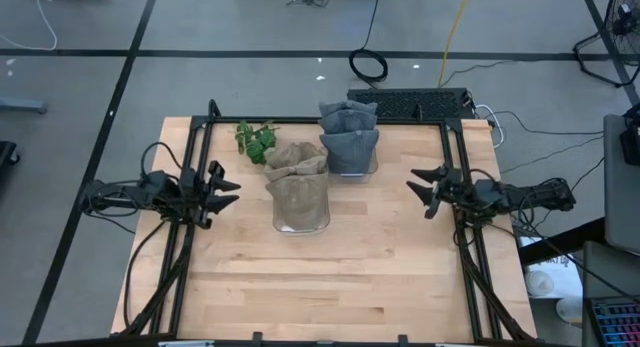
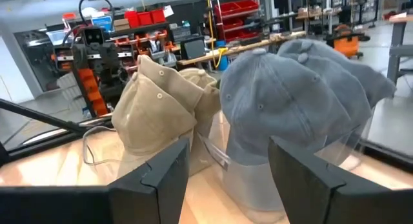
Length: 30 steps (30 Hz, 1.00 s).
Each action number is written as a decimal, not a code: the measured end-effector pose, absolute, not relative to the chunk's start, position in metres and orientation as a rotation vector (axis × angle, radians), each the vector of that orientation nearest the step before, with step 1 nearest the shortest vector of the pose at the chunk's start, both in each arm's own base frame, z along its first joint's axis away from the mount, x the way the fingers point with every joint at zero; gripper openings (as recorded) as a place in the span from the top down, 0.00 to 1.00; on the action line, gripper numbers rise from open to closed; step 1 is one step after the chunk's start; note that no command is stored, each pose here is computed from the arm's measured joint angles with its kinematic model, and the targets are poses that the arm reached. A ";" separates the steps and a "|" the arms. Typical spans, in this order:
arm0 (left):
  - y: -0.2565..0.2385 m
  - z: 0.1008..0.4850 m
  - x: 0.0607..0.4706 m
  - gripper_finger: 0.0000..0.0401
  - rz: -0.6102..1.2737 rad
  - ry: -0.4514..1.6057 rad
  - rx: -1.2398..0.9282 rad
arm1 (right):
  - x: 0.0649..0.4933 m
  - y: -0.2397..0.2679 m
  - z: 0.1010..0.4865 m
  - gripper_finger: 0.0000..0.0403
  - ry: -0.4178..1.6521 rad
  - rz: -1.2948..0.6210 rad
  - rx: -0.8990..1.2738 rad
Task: Pick & Place hat
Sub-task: Return to Home Position
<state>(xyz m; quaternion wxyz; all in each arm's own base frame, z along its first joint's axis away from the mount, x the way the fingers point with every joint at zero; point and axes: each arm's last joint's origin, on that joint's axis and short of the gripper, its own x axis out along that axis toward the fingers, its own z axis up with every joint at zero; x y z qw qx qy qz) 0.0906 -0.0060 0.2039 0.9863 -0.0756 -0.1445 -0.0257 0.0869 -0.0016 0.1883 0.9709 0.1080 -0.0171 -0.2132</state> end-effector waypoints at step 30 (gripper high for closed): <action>-0.006 0.204 0.091 0.66 -0.051 -0.290 -0.155 | 0.093 -0.001 0.162 0.51 0.028 -0.436 0.189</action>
